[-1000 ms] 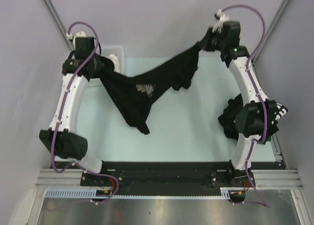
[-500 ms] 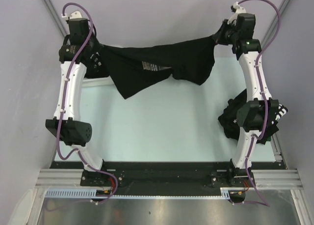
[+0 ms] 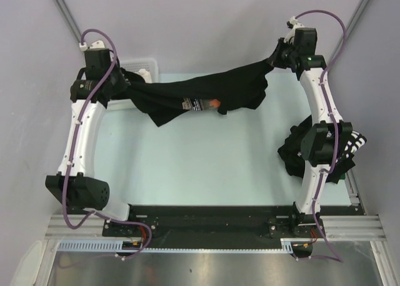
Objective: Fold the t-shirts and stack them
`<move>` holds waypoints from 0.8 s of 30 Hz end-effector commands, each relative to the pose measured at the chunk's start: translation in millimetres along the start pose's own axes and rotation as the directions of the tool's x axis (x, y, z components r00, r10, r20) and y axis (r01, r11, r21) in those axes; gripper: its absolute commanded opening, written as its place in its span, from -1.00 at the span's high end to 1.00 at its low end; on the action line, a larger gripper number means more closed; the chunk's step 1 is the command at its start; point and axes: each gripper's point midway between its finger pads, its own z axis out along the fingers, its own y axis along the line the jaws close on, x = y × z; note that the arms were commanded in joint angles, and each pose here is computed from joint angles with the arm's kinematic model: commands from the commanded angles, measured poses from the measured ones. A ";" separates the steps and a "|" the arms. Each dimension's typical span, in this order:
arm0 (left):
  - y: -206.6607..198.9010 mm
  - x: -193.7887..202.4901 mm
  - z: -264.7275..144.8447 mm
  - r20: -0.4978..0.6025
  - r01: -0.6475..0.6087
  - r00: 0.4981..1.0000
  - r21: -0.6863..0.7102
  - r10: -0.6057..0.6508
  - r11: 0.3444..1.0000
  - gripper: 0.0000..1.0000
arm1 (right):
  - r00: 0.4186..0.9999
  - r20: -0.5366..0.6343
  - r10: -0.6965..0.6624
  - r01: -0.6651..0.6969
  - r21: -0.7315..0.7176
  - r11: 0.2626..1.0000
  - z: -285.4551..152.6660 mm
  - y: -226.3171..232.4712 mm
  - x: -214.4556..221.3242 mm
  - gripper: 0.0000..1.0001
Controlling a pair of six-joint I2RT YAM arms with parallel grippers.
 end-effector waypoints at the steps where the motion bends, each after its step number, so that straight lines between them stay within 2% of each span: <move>1: -4.0 -23.5 -29.4 0.098 0.002 0.995 0.054 -0.007 0.999 1.00 | 0.992 0.122 -0.022 0.030 -0.064 0.998 -35.9 26.4 -49.1 1.00; 6: 5.3 -41.5 -73.0 0.186 0.023 0.982 0.046 -0.031 0.999 1.00 | 0.980 0.199 -0.011 0.032 -0.102 0.994 -96.8 53.0 -67.8 1.00; 11: 25.0 -42.5 -123.2 0.269 0.052 0.962 -0.011 -0.047 0.999 1.00 | 0.971 0.240 -0.003 0.023 -0.082 0.996 -158.9 64.8 -59.3 1.00; 14: 22.1 -29.2 -159.0 0.308 0.036 0.950 0.047 -0.049 0.998 1.00 | 0.967 0.256 -0.015 0.034 -0.070 0.997 -201.0 77.4 -37.3 1.00; 16: 23.0 -21.9 -178.4 0.328 0.063 0.940 0.099 -0.092 0.993 1.00 | 0.962 0.273 -0.027 0.046 -0.065 0.997 -237.3 84.2 -19.7 1.00; 20: 47.6 -8.8 -252.5 0.431 0.096 0.884 0.213 -0.182 0.972 1.00 | 0.954 0.299 0.017 0.004 -0.072 0.997 -297.6 93.0 0.4 1.00; 21: 54.9 -2.0 -261.8 0.429 0.084 0.888 0.202 -0.165 0.976 1.00 | 0.963 0.268 0.030 -0.013 -0.066 0.998 -305.7 92.3 11.6 1.00; 24: 74.7 1.9 -284.8 0.444 0.083 0.885 0.152 -0.143 0.985 1.00 | 0.961 0.275 0.038 -0.025 -0.049 0.998 -335.6 91.7 22.9 1.00</move>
